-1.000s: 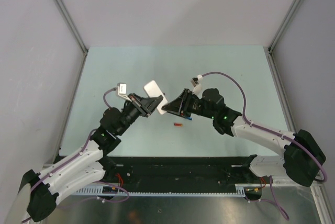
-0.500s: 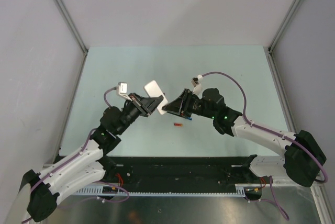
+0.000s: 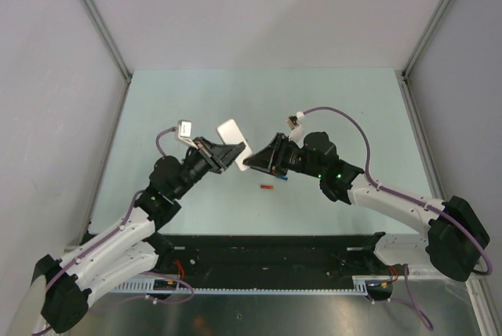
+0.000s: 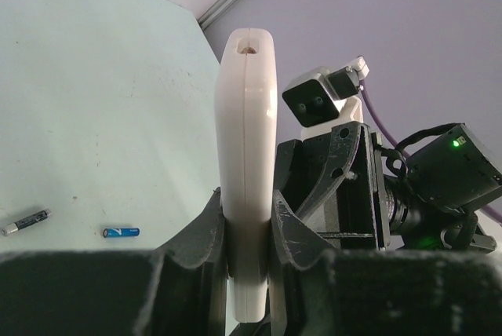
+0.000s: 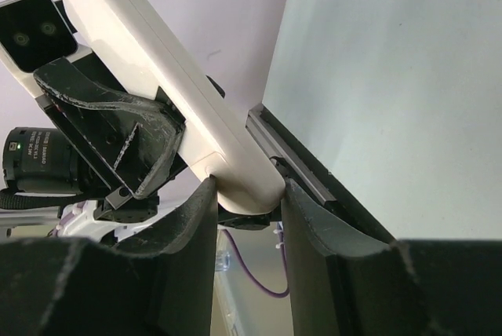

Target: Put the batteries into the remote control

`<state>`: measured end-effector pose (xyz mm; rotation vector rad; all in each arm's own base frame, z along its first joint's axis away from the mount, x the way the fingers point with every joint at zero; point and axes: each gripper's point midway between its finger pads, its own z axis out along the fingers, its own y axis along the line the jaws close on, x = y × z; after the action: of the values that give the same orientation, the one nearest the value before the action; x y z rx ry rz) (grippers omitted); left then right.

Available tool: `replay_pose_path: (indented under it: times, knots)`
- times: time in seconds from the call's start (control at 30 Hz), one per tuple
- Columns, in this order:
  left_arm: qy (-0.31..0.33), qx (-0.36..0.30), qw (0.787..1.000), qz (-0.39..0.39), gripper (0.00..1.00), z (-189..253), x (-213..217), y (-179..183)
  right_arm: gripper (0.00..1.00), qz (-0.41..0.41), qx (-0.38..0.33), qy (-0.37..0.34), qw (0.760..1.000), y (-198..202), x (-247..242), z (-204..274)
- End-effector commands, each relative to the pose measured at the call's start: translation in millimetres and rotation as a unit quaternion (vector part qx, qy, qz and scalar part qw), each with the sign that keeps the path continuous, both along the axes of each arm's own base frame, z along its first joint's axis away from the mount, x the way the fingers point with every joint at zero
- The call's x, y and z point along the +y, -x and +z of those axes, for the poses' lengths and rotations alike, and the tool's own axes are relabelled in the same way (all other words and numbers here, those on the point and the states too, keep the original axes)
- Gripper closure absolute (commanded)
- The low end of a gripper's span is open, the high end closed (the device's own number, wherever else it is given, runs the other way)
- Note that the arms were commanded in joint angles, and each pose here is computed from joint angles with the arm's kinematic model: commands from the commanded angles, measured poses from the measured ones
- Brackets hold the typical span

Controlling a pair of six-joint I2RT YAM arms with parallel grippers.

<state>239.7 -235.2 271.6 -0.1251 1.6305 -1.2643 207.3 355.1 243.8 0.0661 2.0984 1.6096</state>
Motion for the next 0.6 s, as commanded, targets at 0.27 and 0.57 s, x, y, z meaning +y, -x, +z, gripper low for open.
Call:
replay_pose_path:
  times: [0.27, 0.57]
  knots:
    - [0.072, -0.095, 0.991, 0.055, 1.0, 81.0, 26.5, -14.6, 0.76, 0.026, 0.024, 0.082, 0.996, 21.0, -13.6, -44.5]
    - [0.093, -0.051, 0.994, 0.036, 1.0, 62.5, 21.9, -11.0, 0.41, 0.035, -0.057, 0.0, 0.998, 28.3, -12.6, 13.7]
